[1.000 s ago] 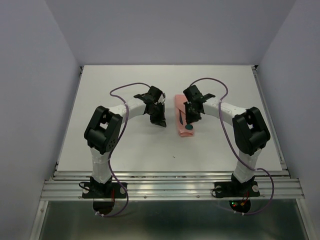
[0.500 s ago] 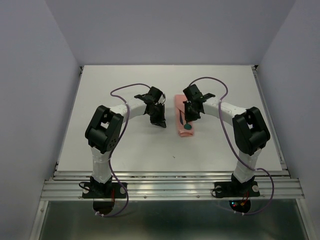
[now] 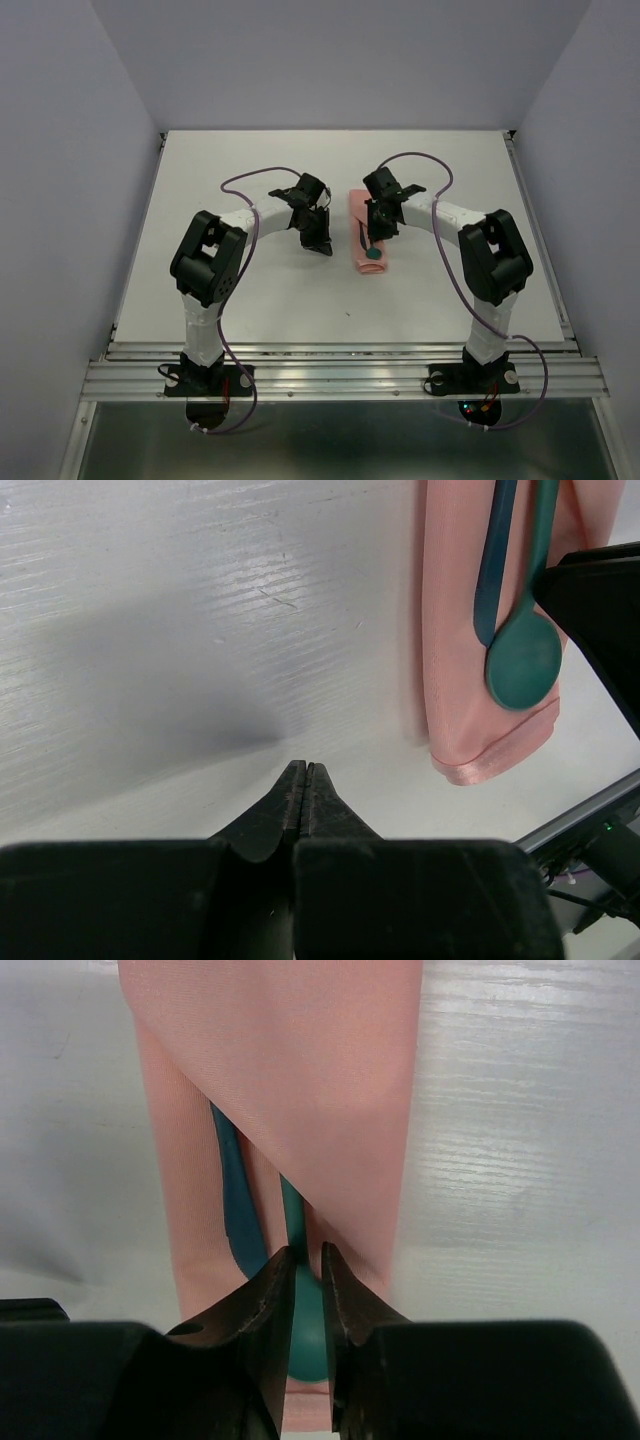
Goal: Fold the napkin into a case and place the utensils inside
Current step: Pick up the spoon from the folded napkin.
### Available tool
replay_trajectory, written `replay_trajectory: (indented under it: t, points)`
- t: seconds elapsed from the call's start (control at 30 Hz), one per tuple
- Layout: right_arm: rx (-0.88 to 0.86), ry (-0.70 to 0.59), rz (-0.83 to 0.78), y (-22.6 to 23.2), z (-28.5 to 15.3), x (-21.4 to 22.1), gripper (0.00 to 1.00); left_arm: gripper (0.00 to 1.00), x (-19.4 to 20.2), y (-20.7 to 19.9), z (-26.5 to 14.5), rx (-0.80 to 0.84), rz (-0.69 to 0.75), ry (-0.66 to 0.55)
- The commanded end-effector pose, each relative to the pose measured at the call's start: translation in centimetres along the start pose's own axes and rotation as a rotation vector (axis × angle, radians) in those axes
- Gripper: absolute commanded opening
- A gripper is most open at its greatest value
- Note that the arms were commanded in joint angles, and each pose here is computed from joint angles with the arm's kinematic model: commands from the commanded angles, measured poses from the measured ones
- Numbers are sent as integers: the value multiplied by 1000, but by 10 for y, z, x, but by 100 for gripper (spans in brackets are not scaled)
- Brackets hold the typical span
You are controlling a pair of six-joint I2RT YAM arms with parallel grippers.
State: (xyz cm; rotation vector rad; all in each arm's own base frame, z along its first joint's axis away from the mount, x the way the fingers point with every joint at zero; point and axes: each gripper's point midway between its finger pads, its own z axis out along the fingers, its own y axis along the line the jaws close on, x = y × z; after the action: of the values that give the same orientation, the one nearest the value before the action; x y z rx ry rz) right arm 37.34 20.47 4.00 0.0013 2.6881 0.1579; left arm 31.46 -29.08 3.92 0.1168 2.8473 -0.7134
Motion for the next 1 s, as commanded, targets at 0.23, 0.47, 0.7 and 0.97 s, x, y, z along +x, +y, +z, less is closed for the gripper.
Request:
replay_trajectory:
  t: [0.23, 0.47, 0.7, 0.97]
  points:
    - [-68, -89, 34, 10, -23, -22, 34, 0, -10, -7, -2, 11, 28, -15]
    - [-95, -81, 34, 14, -21, -18, 33, 0, -9, -7, -1, 12, 26, -16]
    - [-91, -54, 21, 17, -10, -9, 28, 0, -7, -6, 0, 8, 26, -11]
    - [-42, -47, 18, 8, -2, -7, 23, 0, -6, -7, 0, 11, 29, -12]
